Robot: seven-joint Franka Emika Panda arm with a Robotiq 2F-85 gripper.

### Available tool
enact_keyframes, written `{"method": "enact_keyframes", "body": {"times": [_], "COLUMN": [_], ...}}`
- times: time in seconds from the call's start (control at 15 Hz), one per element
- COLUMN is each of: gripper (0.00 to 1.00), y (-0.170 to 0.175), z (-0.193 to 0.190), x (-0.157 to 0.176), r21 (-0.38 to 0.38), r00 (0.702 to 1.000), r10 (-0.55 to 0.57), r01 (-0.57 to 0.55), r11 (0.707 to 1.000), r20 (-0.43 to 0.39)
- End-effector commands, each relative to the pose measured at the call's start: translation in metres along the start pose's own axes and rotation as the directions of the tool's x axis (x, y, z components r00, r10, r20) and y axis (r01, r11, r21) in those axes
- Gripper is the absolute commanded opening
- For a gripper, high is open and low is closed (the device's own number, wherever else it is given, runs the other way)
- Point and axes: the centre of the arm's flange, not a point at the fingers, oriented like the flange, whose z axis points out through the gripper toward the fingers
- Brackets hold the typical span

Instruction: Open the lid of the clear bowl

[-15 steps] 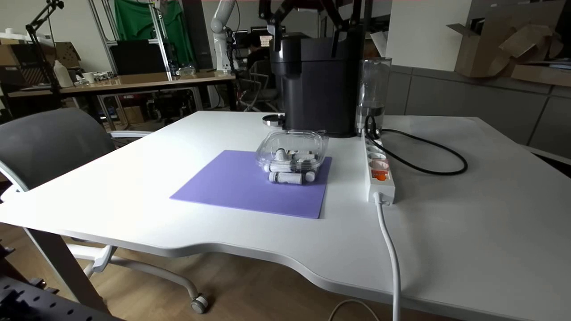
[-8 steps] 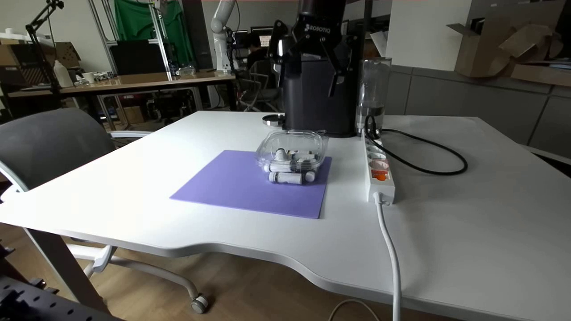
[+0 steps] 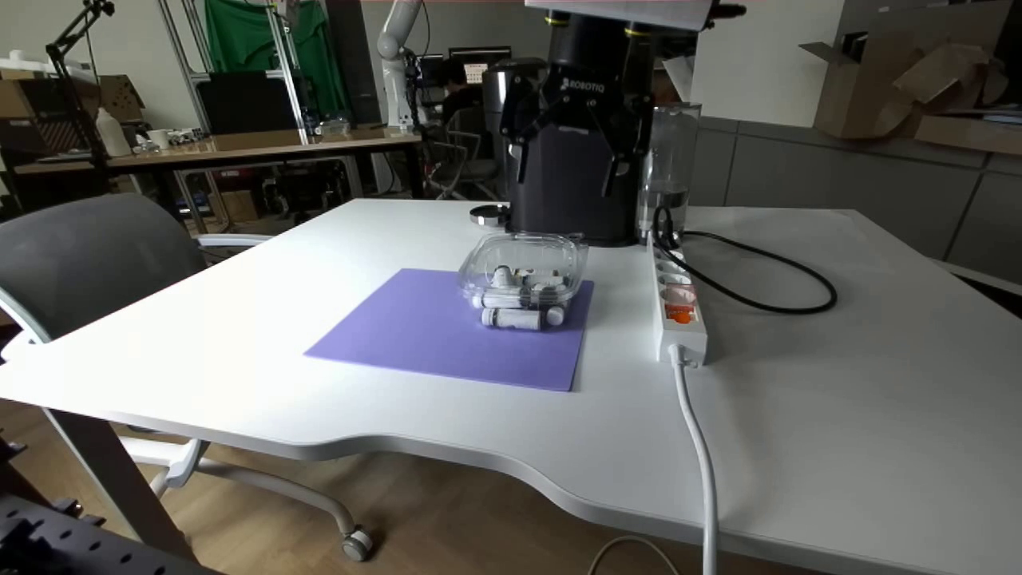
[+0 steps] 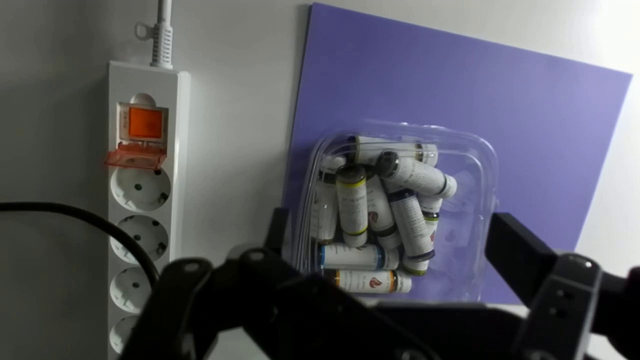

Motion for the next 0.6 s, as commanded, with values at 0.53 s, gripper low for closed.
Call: {"method": "enact_keyframes", "body": {"times": [0.53], "gripper": [1.00], "y": [0.026], "z": [0.065], "x": [0.084], "r21": [-0.118], "r00": [0.998], "r10": [0.000], "r01": [0.007], "r11": [0.993], "r20": [0.062]}}
